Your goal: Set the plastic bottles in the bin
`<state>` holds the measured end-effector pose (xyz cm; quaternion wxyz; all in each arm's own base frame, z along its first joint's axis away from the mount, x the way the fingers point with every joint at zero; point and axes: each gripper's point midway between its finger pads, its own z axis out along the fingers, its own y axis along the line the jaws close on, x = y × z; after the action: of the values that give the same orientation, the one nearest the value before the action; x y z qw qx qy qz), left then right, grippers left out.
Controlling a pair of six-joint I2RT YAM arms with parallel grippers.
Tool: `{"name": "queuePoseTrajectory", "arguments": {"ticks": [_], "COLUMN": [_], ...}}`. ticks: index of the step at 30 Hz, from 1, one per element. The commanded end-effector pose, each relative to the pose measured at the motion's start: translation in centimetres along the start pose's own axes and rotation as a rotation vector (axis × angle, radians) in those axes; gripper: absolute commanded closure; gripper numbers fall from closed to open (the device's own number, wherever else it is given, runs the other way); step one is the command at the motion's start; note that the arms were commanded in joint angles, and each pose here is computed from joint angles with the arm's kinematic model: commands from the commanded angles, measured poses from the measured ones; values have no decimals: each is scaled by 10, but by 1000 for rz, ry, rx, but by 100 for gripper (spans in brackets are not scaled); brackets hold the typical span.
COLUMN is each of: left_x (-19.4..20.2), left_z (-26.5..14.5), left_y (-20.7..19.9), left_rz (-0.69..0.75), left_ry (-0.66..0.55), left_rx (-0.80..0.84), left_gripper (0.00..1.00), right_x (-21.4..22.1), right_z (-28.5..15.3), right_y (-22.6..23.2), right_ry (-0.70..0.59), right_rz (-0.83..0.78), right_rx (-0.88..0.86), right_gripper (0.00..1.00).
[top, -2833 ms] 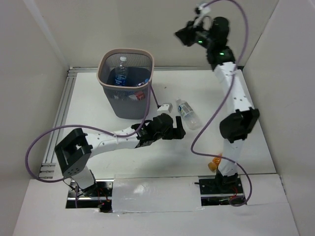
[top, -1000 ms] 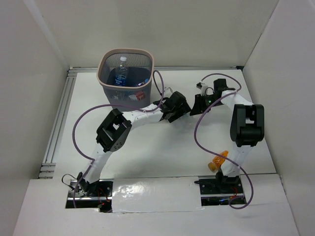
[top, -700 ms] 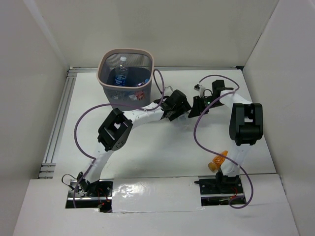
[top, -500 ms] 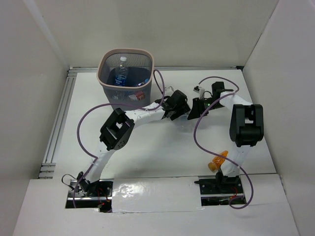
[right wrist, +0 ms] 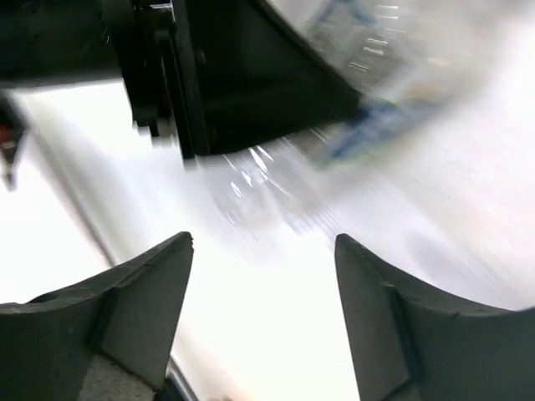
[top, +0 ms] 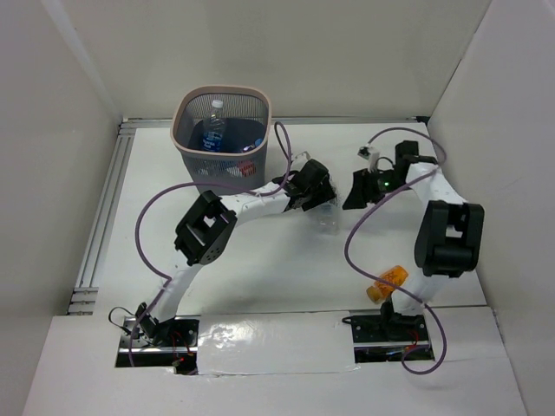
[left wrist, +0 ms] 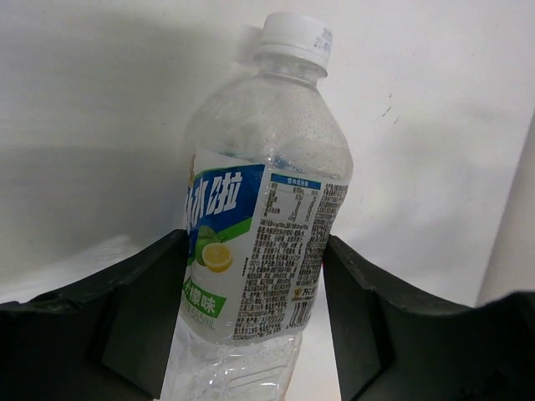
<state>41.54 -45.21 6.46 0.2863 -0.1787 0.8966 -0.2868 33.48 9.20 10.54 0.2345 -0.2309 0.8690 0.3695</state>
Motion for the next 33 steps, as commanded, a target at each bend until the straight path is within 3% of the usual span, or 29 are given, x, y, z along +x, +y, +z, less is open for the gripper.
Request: {"name": "queuePoseTrajectory", "arguments": {"ticks": [1, 7, 9, 14, 18, 22, 23, 25, 29, 33], "left_x": [1, -49, -61, -112, -163, -229, -252, -279, -319, -342], "left_z": [-12, -70, -95, -205, -288, -348, -348, -381, -409, -382], "left_y": [22, -41, -69, -153, -178, -148, -121, -101, -62, -14], "left_rz": [153, 293, 343, 449, 436, 331, 296, 227, 142, 121], "left_ry": [26, -109, -139, -316, -510, -719, -787, -866, -976, -973], "left_rx": [-71, 95, 197, 476, 559, 499, 407, 404, 334, 160], "left_gripper": [100, 100, 100, 100, 100, 100, 100, 100, 100, 100], "right_x": [-12, 8, 12, 29, 29, 33, 33, 36, 38, 41], "right_z": [-56, -121, -131, -139, -135, -132, -133, -131, -129, -126], "right_y": [2, -10, -12, -12, -8, -7, -8, -9, -10, -11], "right_ry": [-51, -67, -102, -175, -190, -180, -176, -171, -163, -153], "right_rz": [-120, -229, -250, -348, -361, -374, -398, -403, -428, -448], "right_rx": [137, 326, 349, 366, 332, 325, 327, 323, 321, 299], "right_gripper": [23, 20, 24, 35, 38, 38, 36, 35, 31, 18]}}
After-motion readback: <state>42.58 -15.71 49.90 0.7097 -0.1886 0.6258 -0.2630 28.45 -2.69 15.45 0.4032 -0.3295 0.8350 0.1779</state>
